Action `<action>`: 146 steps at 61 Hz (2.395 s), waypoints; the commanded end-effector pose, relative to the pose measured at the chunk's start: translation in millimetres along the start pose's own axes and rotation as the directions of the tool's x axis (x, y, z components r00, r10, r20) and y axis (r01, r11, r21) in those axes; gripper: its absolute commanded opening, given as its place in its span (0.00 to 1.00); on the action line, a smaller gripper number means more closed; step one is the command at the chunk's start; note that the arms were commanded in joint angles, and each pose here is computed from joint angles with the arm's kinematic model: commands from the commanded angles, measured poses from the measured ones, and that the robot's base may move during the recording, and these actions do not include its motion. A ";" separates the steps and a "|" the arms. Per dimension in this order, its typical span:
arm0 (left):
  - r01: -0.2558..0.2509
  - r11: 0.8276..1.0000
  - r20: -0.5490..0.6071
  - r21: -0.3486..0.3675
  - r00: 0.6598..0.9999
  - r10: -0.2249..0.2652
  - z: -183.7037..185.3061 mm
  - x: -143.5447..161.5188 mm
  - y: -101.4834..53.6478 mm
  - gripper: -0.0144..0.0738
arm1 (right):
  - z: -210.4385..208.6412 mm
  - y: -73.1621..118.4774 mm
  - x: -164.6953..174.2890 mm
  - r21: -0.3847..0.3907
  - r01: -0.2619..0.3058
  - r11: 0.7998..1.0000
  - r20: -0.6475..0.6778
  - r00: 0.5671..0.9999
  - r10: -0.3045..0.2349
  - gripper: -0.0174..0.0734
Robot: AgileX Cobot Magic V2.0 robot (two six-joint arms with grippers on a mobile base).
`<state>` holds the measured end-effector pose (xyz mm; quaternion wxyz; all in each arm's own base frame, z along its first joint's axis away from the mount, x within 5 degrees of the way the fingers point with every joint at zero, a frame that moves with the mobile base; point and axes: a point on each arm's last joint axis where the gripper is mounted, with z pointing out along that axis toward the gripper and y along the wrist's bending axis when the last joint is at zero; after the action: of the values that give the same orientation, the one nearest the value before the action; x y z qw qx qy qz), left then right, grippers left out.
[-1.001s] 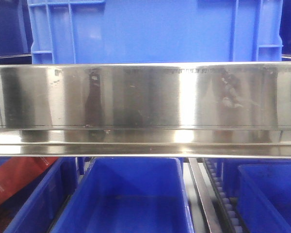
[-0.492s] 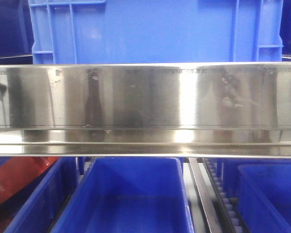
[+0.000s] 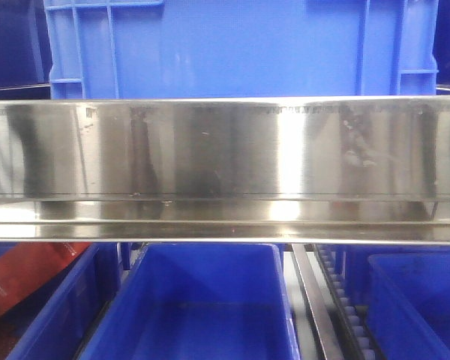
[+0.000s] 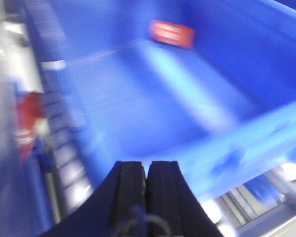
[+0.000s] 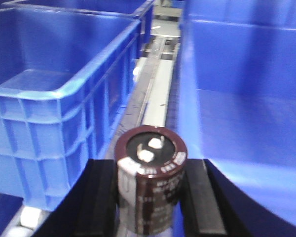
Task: Place cylindrical capacitor in blue bin on shelf
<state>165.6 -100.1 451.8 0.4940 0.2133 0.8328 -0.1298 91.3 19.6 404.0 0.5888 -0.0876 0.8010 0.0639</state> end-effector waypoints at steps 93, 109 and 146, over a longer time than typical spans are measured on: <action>0.147 0.989 0.183 -0.030 0.973 -0.139 -79.1 98.2 13.4 0.04 | 308.0 134.7 -61.1 -0.380 0.009 0.925 -0.438 0.879 -0.189 0.82; 0.145 0.989 0.185 -0.032 0.973 -0.136 -79.1 98.0 13.6 0.04 | 269.7 126.7 -94.4 -0.387 0.021 0.922 -0.344 0.924 -0.165 0.68; 0.131 0.991 0.220 -0.041 0.968 -0.119 -79.8 94.9 14.5 0.04 | 90.2 67.4 -117.5 -0.300 0.144 0.943 0.030 0.990 -0.141 0.01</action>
<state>72.2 -32.5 404.7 0.5678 0.1311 0.7970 -0.1589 211.6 122.0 494.5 0.5531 -0.2363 0.7850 0.1485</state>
